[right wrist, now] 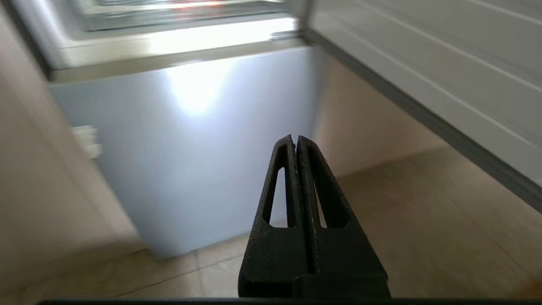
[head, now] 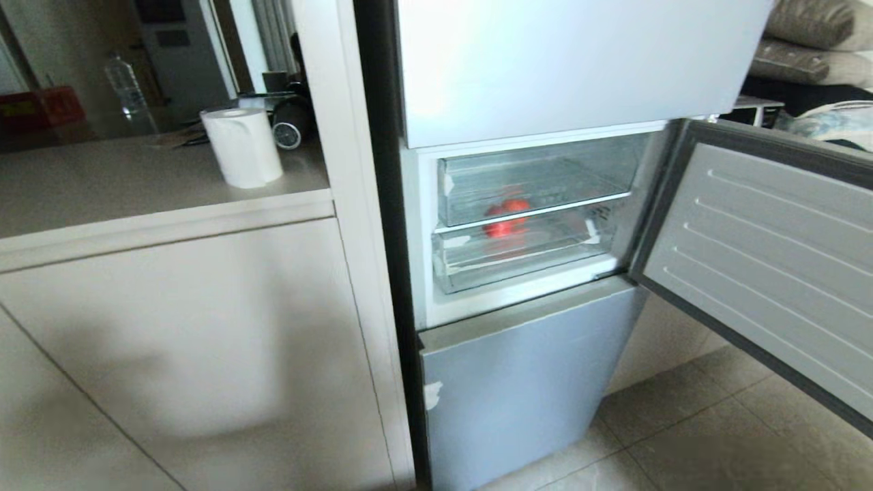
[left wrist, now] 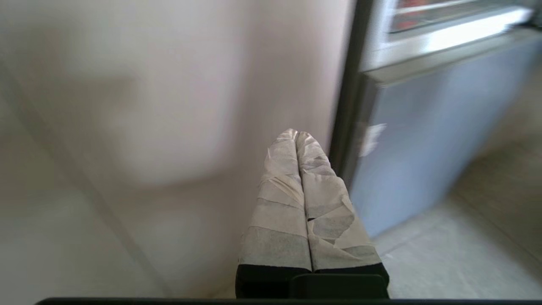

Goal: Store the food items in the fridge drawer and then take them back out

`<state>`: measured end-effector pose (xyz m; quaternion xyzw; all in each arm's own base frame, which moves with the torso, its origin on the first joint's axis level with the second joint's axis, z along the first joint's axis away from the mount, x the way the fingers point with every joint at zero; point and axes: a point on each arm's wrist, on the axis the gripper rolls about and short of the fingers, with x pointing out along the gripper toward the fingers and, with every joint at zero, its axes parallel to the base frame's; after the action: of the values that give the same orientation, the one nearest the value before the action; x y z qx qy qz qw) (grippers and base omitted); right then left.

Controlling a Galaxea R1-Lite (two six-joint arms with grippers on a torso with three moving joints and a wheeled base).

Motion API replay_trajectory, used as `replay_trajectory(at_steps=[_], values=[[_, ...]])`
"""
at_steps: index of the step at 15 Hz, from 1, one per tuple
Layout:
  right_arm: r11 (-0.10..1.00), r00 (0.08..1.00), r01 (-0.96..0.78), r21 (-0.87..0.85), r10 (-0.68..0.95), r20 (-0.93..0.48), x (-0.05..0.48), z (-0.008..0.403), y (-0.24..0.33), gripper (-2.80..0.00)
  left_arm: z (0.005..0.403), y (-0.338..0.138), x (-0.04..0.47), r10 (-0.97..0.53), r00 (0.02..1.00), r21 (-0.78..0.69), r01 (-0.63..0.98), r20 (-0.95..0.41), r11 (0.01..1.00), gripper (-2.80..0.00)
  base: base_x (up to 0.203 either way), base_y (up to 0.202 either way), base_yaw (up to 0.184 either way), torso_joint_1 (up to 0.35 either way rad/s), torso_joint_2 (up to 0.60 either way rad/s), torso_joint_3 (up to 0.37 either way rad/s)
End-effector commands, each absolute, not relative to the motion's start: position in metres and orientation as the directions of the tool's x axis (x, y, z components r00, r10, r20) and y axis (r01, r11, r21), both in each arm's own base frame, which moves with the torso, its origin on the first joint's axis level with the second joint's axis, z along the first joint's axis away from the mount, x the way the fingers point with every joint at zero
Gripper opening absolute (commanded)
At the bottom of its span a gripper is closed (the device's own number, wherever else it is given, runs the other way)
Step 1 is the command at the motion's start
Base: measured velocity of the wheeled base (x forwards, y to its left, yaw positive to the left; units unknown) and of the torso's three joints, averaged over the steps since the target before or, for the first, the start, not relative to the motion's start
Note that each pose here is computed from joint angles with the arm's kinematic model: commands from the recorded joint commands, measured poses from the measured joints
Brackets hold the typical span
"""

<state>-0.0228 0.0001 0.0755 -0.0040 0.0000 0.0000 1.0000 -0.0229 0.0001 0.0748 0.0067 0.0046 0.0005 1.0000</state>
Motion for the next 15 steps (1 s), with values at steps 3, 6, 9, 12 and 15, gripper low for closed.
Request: replay_trajectory(at_steps=[3, 6, 9, 12, 15], values=[[1.000, 1.000, 0.000, -0.006, 0.000, 0.002, -0.023, 0.075, 0.000, -2.80, 0.075, 0.000, -0.023, 0.002, 1.000, 0.014, -0.001, -0.009, 1.000, -2.80, 0.001, 0.007, -0.177, 0.001, 0.00, 0.002], [1.000, 1.000, 0.002, -0.008, -0.002, 0.000, -0.023, 0.075, 0.000, -2.80, 0.075, 0.000, -0.023, 0.002, 1.000, 0.014, -0.001, -0.009, 1.000, -2.80, -0.002, 0.006, -0.178, 0.001, 0.00, 0.003], [1.000, 1.000, 0.003, -0.006, -0.003, 0.005, -0.023, 0.076, 0.000, -2.80, 0.075, 0.000, -0.023, 0.002, 1.000, 0.014, -0.001, -0.009, 1.000, -2.80, -0.001, 0.006, -0.119, 0.003, 0.00, 0.000], [0.990, 0.995, 0.031, 0.138, -0.044, 0.087, -0.026, 0.126, -0.001, -2.80, 0.075, 0.000, -0.023, 0.002, 1.000, 0.014, -0.001, -0.009, 1.000, -2.80, 0.000, 0.000, 0.000, 0.000, 0.00, 0.000], [0.883, 0.984, 0.106, 0.457, -0.159, 0.079, -0.004, 0.191, -0.001, -2.80, 0.075, 0.000, -0.023, 0.002, 1.000, 0.014, -0.001, -0.009, 1.000, -2.80, 0.000, 0.000, 0.000, 0.000, 0.00, 0.000]])
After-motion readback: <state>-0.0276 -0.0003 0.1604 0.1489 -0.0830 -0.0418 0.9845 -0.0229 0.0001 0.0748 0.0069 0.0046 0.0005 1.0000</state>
